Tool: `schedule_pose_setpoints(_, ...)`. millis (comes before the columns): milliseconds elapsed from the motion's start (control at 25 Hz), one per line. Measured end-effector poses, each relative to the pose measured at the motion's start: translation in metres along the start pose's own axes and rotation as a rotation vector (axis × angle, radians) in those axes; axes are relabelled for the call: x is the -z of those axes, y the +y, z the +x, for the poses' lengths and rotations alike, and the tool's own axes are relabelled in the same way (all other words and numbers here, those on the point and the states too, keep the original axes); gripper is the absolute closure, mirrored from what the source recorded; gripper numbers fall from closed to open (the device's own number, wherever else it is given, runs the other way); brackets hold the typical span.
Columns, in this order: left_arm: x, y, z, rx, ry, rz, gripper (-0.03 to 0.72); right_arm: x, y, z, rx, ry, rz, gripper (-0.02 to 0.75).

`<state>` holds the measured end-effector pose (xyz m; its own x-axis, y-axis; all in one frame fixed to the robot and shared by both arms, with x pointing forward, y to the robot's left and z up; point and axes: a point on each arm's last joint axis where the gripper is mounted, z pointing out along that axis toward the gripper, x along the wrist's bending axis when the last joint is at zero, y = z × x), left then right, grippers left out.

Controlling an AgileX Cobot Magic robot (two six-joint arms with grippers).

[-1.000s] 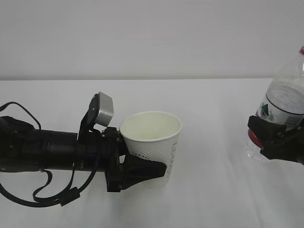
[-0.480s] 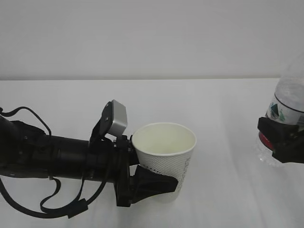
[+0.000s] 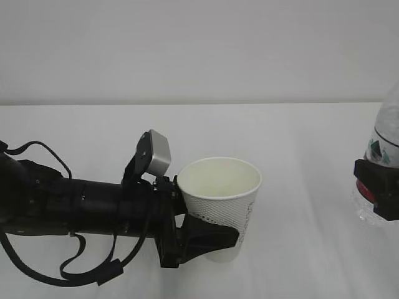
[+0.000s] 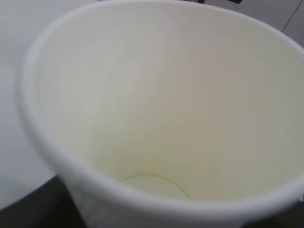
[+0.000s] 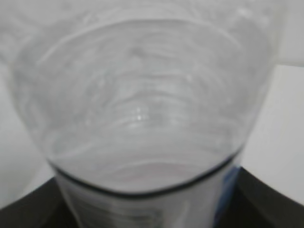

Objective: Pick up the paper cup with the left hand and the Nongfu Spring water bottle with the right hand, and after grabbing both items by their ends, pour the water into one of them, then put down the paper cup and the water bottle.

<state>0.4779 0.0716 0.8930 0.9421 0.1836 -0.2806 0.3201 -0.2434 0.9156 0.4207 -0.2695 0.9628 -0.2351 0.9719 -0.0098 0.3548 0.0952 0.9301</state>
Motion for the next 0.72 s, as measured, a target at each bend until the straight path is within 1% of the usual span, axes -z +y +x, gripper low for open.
schedule_pose_setpoints(160, -0.005, 0.002, -0.003, -0.008, -0.006, 0.002, 0.142, 0.004, 0.002, 0.0, 0.004, -0.008, 0.0, 0.234)
schedule_pose_setpoints(360, -0.012, 0.007, -0.005, -0.032, -0.015, 0.005, 0.142, 0.002, 0.005, -0.002, 0.041, -0.02, 0.071, 0.234)
schedule_pose_setpoints(480, -0.016, 0.009, -0.008, -0.043, -0.023, 0.004, 0.142, 0.0, 0.013, -0.003, 0.081, -0.014, 0.064, 0.234)
schedule_pose_setpoints(680, -0.021, 0.007, -0.014, -0.053, -0.036, 0.024, 0.142, -0.001, 0.02, -0.003, 0.096, -0.013, 0.048, 0.234)
schedule_pose_setpoints(720, -0.022, 0.007, -0.016, -0.068, -0.041, 0.027, 0.142, -0.002, 0.02, -0.003, 0.104, -0.01, 0.047, 0.234)
